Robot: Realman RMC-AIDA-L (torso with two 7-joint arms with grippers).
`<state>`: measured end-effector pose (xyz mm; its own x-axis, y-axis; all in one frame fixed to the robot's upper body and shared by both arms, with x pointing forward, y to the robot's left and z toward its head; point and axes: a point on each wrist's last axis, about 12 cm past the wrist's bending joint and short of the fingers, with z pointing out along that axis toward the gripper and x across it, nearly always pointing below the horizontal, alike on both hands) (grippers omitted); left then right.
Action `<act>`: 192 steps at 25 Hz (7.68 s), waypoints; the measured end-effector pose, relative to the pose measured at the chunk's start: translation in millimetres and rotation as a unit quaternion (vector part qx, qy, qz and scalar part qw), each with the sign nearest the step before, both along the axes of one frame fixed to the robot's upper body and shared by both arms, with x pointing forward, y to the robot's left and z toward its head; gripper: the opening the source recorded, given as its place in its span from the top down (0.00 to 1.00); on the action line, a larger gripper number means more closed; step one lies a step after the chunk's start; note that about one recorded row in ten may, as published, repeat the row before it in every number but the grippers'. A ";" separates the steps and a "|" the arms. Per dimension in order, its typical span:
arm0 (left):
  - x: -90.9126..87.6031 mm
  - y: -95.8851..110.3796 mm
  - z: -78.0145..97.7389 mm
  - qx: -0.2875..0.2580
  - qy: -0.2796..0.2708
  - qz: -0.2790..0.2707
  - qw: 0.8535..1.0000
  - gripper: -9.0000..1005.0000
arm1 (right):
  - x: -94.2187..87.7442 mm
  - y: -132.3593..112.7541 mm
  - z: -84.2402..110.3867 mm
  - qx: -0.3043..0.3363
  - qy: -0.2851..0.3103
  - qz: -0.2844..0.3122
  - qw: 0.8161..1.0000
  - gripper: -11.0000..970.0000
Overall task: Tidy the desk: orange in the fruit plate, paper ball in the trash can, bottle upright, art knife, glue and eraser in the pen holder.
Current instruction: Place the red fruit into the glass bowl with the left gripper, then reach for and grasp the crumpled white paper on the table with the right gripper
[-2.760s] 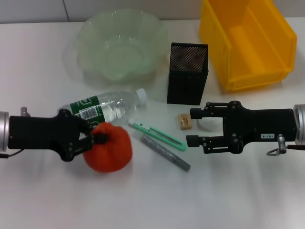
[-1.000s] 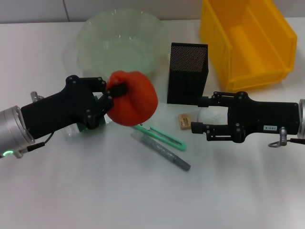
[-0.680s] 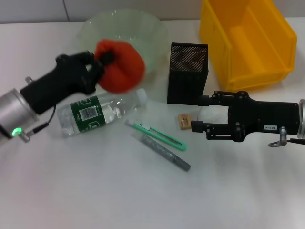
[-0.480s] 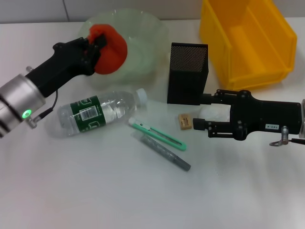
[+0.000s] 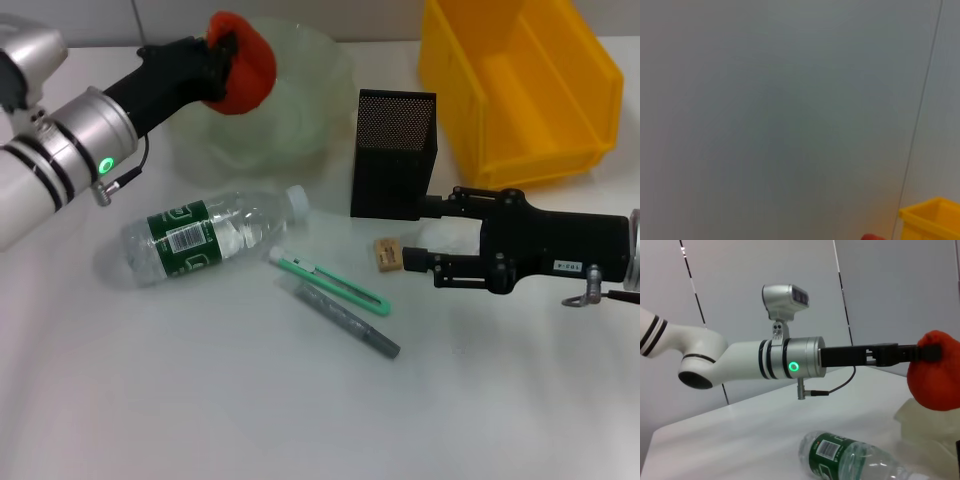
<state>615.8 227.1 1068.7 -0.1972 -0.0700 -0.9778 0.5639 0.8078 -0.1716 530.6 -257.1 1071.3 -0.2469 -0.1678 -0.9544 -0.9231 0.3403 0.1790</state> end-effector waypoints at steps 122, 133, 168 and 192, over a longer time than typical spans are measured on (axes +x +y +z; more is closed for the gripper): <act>-170.6 129.9 -2.8 0.043 0.039 -0.307 0.950 0.17 | -9.3 -15.7 -5.6 0.040 -0.007 -0.062 0.997 0.22; -170.9 127.5 -3.4 0.040 0.038 -0.310 0.949 0.17 | -6.0 -23.9 10.8 0.030 0.032 -0.039 0.998 0.22; -173.0 124.4 -5.9 0.024 0.036 -0.295 0.954 0.17 | 80.4 62.2 104.5 -0.416 0.138 0.012 0.899 0.23; -172.4 122.9 -6.3 0.024 0.035 -0.296 0.954 0.17 | 84.4 77.2 72.1 -0.427 0.118 0.008 0.896 0.23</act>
